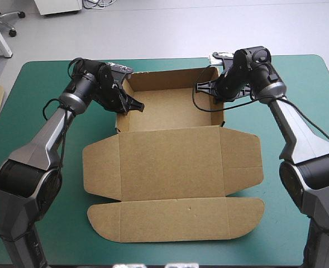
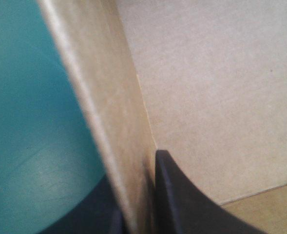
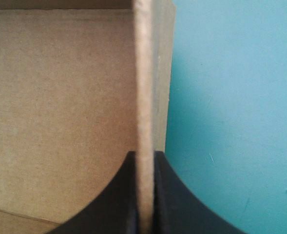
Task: Fold the box
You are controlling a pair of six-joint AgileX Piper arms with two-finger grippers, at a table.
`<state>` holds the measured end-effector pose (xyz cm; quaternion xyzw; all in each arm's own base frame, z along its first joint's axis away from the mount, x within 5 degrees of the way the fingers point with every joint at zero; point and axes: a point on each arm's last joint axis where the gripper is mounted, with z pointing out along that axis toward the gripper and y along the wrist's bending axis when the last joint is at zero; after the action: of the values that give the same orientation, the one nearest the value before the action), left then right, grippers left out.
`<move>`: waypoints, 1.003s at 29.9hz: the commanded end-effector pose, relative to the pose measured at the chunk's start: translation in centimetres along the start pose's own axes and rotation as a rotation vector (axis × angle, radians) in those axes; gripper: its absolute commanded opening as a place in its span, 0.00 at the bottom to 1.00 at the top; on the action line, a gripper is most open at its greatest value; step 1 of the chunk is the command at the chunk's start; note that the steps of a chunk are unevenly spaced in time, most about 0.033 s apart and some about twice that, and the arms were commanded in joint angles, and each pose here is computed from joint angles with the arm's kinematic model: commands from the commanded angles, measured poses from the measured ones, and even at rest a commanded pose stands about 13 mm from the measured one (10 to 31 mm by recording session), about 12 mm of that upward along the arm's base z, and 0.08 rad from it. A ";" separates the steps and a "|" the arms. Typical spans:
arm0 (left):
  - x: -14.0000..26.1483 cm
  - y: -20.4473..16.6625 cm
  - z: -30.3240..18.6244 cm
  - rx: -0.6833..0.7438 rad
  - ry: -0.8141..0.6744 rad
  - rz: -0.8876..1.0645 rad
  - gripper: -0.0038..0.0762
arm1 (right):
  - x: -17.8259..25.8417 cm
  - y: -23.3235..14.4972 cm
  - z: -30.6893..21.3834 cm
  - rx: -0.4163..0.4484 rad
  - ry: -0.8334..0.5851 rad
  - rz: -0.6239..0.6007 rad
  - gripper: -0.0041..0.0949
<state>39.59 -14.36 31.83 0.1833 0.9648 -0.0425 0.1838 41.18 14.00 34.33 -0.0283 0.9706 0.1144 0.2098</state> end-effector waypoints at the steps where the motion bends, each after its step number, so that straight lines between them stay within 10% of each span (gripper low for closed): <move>1: 0.1 0.5 -3.0 -0.045 -0.042 0.006 0.04 | -0.3 0.3 -3.8 -0.013 -0.092 -0.036 0.03; 30: -0.7 1.8 2.6 -0.119 0.018 -0.076 0.03 | -0.1 0.5 2.9 0.071 0.034 -0.122 0.03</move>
<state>41.68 -14.29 27.39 0.1239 0.9819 -0.0219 0.1417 43.21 15.98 28.93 -0.0549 0.9803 0.0865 0.1687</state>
